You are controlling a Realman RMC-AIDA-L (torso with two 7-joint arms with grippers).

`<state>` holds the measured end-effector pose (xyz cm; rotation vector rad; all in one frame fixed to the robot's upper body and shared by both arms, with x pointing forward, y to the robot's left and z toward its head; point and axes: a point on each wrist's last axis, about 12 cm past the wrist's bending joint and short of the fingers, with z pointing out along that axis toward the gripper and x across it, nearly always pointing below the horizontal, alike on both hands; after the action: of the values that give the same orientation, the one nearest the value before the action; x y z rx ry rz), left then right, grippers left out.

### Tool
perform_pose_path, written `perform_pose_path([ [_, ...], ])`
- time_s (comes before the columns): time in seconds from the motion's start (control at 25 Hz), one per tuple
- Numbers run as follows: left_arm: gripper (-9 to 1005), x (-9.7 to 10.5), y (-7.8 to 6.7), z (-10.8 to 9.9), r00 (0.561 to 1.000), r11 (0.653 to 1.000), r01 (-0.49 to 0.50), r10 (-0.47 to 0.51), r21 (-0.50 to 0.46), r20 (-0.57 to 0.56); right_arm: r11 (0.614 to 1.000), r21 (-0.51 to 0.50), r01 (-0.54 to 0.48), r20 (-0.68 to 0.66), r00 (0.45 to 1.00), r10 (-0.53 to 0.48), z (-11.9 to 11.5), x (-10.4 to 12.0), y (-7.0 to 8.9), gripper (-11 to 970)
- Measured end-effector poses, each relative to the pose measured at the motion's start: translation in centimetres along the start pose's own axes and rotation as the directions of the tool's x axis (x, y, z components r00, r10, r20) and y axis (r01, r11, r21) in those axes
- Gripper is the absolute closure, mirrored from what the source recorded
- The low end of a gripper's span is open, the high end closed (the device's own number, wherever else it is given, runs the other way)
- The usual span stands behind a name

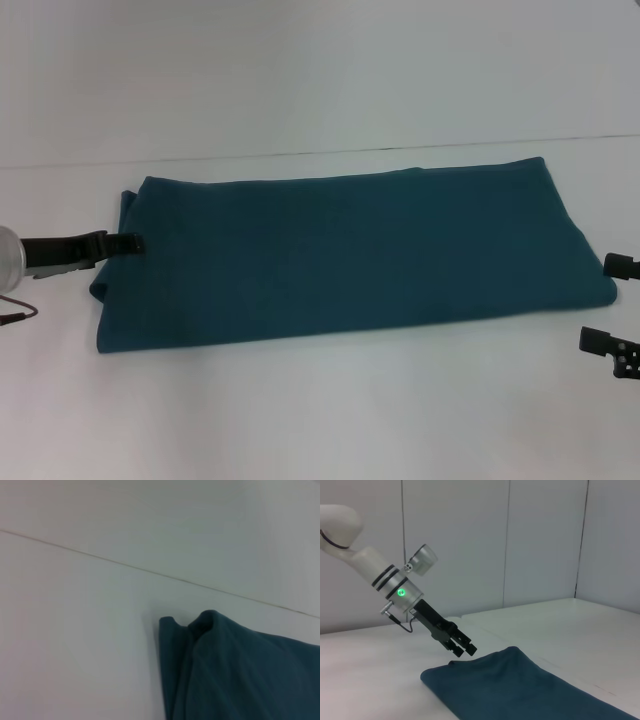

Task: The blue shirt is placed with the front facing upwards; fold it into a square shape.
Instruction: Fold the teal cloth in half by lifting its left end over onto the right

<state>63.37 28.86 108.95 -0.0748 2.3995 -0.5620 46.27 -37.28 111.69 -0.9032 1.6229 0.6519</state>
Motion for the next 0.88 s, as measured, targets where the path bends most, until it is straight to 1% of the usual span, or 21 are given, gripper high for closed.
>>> perform_pose_path([
  [0.52,150,0.23,0.1,0.11,1.0,1.0,0.005,-0.005,-0.005,0.0,1.0,-0.018,-0.004,-0.001,1.0,0.004,0.35,-0.23,-0.1,17],
  [0.88,150,-0.02,0.32,0.08,1.0,1.0,0.004,-0.003,-0.021,0.019,1.0,-0.021,-0.017,0.002,1.0,0.018,0.61,-0.2,-0.13,18],
])
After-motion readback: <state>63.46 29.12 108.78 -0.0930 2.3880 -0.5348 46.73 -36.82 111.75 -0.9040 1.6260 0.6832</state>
